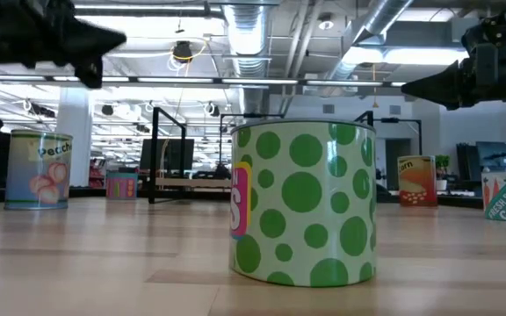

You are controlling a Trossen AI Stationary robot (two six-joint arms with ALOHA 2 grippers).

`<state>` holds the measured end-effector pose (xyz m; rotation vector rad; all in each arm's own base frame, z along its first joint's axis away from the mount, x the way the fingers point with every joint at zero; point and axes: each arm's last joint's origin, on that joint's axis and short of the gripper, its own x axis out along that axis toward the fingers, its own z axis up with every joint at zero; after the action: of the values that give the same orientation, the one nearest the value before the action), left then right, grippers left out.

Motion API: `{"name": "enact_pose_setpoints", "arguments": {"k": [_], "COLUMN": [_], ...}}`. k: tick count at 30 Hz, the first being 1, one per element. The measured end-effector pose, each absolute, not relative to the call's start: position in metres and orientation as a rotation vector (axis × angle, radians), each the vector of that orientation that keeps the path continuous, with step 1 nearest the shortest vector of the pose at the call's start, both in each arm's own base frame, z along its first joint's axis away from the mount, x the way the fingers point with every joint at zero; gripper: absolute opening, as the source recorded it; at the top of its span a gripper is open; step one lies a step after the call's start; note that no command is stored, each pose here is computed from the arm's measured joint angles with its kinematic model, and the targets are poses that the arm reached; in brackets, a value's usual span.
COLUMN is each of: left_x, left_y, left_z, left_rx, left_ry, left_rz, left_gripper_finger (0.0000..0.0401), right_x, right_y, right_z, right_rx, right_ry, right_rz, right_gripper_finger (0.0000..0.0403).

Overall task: Pick and place cans onto a shelf
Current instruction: Put the bottom canned corn on the shelf

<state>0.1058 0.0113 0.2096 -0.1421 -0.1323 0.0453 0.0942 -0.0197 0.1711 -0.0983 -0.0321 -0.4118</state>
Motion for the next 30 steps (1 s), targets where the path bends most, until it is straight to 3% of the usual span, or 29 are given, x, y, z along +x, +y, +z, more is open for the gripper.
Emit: {"name": "enact_pose_setpoints", "arguments": {"k": [11,30], "left_x": [0.159,0.238], "left_y": [0.013,0.019], "left_z": [0.238,0.262], "left_rx": [-0.092,-0.008], "left_ry": [0.113,0.35], "left_rz": [0.058,-0.004], "left_gripper_finger": [0.0,0.0], "right_x": [0.094,0.094], "right_y": [-0.02,-0.02], "right_z": [0.171,0.171], "right_rx": [-0.098,-0.098], "right_ry": [-0.032,-0.032], "right_rz": [-0.412,-0.412], "right_gripper_finger": [0.0027,0.0029]}}
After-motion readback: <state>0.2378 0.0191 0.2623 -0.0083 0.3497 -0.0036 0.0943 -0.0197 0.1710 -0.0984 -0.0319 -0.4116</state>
